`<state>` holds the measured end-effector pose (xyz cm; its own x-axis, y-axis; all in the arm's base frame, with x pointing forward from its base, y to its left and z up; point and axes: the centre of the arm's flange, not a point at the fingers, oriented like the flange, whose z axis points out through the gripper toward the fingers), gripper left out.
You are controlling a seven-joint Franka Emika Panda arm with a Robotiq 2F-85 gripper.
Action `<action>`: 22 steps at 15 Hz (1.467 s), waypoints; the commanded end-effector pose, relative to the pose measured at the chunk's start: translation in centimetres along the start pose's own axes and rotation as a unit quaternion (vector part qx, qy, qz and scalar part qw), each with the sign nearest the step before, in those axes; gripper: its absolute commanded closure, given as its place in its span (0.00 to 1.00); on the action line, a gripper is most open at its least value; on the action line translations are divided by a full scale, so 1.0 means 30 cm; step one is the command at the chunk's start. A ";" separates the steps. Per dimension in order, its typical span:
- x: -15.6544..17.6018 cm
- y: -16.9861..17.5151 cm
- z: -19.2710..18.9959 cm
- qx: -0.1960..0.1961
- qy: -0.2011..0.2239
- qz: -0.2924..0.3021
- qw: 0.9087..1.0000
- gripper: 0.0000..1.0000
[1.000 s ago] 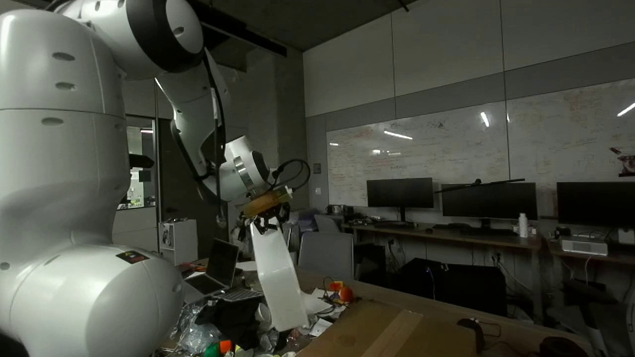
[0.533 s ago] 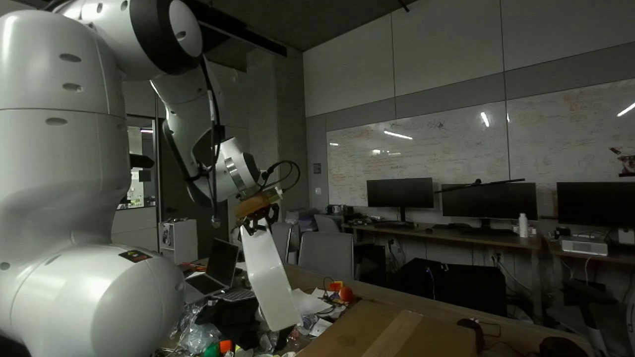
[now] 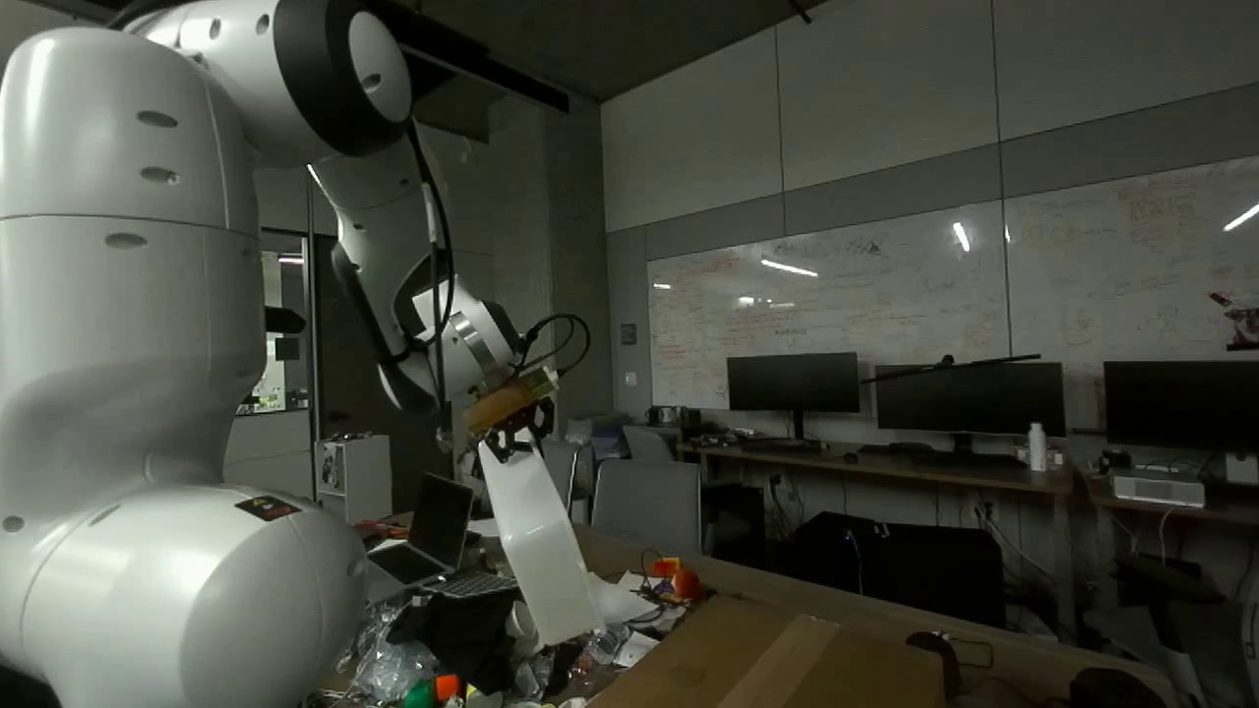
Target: Pick up the fabrics from the plastic dish and put them on the table. Pick up the plastic dish from the box and put it on the table.
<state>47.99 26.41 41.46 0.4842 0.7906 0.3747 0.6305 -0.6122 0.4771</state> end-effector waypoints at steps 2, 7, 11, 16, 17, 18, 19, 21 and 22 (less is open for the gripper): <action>0.083 0.034 0.021 -0.023 0.027 0.030 0.999 0.99; 0.072 0.061 0.068 -0.029 0.007 0.015 0.999 0.47; 0.066 0.093 0.080 -0.033 -0.004 0.025 0.999 0.19; 0.035 0.157 0.068 -0.021 -0.033 0.057 0.998 0.00; 0.019 0.177 0.061 -0.016 -0.060 0.075 0.995 0.00; -0.005 0.203 0.051 -0.003 -0.094 0.091 0.991 0.00; -0.033 0.232 0.042 0.006 -0.126 0.112 0.986 0.00; -0.097 0.303 0.007 0.051 -0.171 0.154 0.972 0.00; -0.137 0.349 -0.022 0.065 -0.182 0.180 0.964 0.00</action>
<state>52.37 20.93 41.19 0.7813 0.5818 0.2262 0.4987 -0.7997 0.3344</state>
